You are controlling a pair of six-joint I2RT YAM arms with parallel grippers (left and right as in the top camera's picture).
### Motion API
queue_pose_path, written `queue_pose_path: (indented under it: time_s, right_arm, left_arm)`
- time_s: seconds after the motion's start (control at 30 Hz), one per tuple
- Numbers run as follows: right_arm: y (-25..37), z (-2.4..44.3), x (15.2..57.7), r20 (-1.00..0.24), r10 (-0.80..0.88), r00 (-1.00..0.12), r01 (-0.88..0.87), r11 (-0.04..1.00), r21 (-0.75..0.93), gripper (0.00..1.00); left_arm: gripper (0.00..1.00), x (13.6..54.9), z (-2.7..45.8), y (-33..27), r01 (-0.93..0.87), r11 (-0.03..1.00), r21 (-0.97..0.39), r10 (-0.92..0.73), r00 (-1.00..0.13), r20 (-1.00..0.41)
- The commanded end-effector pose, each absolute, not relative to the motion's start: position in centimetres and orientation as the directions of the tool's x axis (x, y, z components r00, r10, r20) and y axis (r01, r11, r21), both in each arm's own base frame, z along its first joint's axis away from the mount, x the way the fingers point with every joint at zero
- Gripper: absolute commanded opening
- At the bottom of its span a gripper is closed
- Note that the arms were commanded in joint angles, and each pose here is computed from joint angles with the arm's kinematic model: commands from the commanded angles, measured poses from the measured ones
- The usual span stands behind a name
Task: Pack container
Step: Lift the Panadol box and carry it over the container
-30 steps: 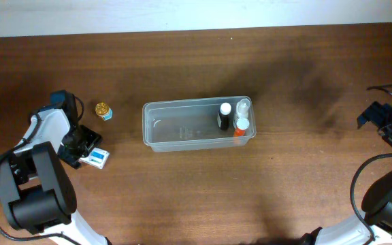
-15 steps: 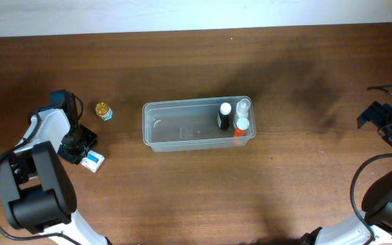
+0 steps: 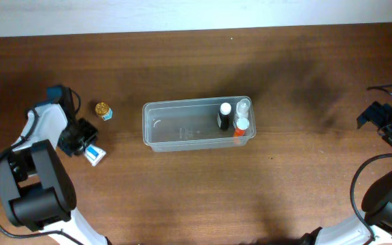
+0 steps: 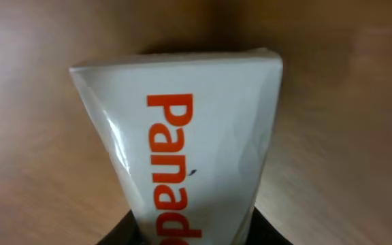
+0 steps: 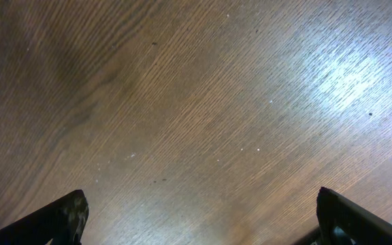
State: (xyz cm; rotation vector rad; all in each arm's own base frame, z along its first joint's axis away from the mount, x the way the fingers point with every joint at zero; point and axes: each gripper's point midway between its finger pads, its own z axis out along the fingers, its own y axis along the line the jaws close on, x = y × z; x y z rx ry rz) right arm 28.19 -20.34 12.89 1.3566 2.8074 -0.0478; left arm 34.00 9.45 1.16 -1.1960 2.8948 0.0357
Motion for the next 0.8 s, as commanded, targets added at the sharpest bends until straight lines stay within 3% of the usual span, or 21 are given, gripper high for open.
queue_pose_path:
  time_s: [0.0, 0.37, 0.57, 0.77]
  right_arm:
    - [-20.5, 13.2, 28.0, -0.046, 0.786, -0.616, 0.787, 0.616, -0.023, 0.98]
    - [-20.5, 13.2, 28.0, -0.046, 0.786, -0.616, 0.787, 0.616, -0.023, 0.98]
    - [-20.5, 13.2, 28.0, -0.046, 0.786, -0.616, 0.787, 0.616, -0.023, 0.98]
    - [-20.5, 13.2, 28.0, -0.046, 0.786, -0.616, 0.787, 0.616, -0.023, 0.98]
  left_arm:
    - [0.3, 37.4, 4.0, 7.4, -0.599, 0.783, -0.167, -0.608, -0.794, -0.005]
    - [0.3, 40.0, 14.1, 6.2, -0.457, 0.845, -0.279, -0.492, -0.868, -0.069]
    - [0.3, 41.1, 19.4, 1.8, -0.187, 0.87, -0.457, -0.305, -0.931, -0.199]
    - [0.3, 40.6, 21.2, -3.9, 0.152, 0.897, -0.415, 0.006, -0.943, -0.333]
